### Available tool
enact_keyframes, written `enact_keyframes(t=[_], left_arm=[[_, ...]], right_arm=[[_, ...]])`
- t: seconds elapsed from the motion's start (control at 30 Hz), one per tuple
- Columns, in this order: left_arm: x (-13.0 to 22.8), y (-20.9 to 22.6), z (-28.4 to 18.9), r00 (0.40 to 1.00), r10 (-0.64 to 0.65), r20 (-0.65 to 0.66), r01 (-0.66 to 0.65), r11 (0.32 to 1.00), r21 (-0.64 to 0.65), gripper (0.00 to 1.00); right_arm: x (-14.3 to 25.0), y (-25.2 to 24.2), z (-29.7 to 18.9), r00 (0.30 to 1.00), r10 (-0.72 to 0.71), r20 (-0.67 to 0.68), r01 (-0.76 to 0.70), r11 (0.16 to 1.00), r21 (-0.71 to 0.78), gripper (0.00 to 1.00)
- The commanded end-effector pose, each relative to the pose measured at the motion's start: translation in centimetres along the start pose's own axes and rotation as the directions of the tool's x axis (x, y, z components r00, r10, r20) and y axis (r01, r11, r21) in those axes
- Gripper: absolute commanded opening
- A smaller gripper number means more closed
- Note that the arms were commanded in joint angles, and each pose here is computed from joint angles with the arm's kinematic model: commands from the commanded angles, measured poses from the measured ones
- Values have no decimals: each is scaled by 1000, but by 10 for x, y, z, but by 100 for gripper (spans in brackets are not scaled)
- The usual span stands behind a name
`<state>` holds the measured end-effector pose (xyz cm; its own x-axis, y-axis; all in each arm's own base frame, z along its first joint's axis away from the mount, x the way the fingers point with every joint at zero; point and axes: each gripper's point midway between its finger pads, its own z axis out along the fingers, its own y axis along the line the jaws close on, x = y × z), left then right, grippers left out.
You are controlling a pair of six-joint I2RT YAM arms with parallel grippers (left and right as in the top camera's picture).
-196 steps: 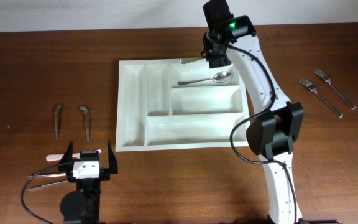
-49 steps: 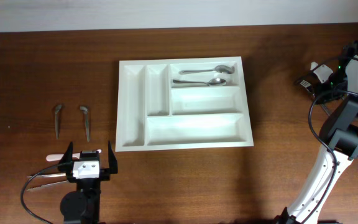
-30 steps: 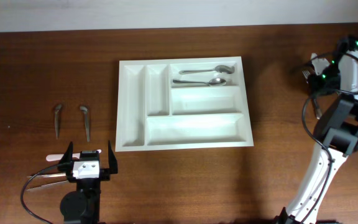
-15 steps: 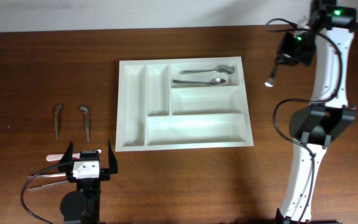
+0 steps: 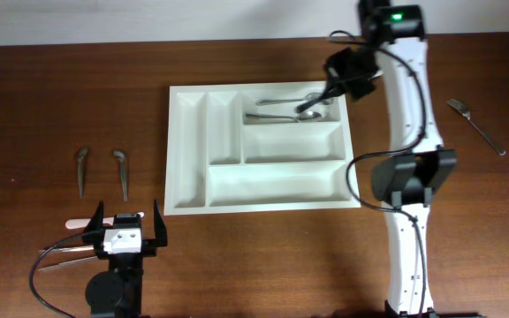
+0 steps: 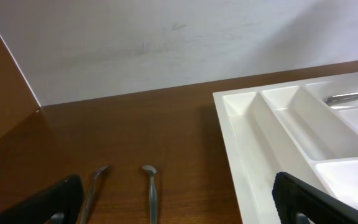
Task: Pack container
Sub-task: 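Carry the fork into the tray's top-right compartment and lower it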
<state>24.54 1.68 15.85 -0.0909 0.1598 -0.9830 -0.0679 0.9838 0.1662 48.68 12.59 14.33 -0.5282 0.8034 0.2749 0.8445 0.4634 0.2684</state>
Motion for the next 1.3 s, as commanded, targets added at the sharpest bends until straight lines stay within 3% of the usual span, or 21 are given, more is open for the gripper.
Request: enact_keyframes(t=[0.0,0.27,0.6,0.93,1.13,1.27], left_arm=[[1,3,0,1000,-10,1,10,1000,-18,99],[1,3,0,1000,-10,1,10,1000,-18,99],[1,3,0,1000,-10,1,10,1000,-18,99],[1,3,0,1000,-10,1,10,1000,-18,99],[1,3,0,1000,-10,1,10,1000,-18,99],[1,3,0,1000,-10,1,10,1000,-18,99]], right_arm=[[23,5,4,976,212,59,-213,977,15,4],[49,8,17,918,372,136,-378,925,19,6],[42,1,23,836,518,180,-529,848,17,6],[46,-29,57,833,504,228,-543,823,165,6],[45,-33,60,831,501,242,-546,819,176,13],[40,-34,59,838,477,264,-528,831,173,23]])
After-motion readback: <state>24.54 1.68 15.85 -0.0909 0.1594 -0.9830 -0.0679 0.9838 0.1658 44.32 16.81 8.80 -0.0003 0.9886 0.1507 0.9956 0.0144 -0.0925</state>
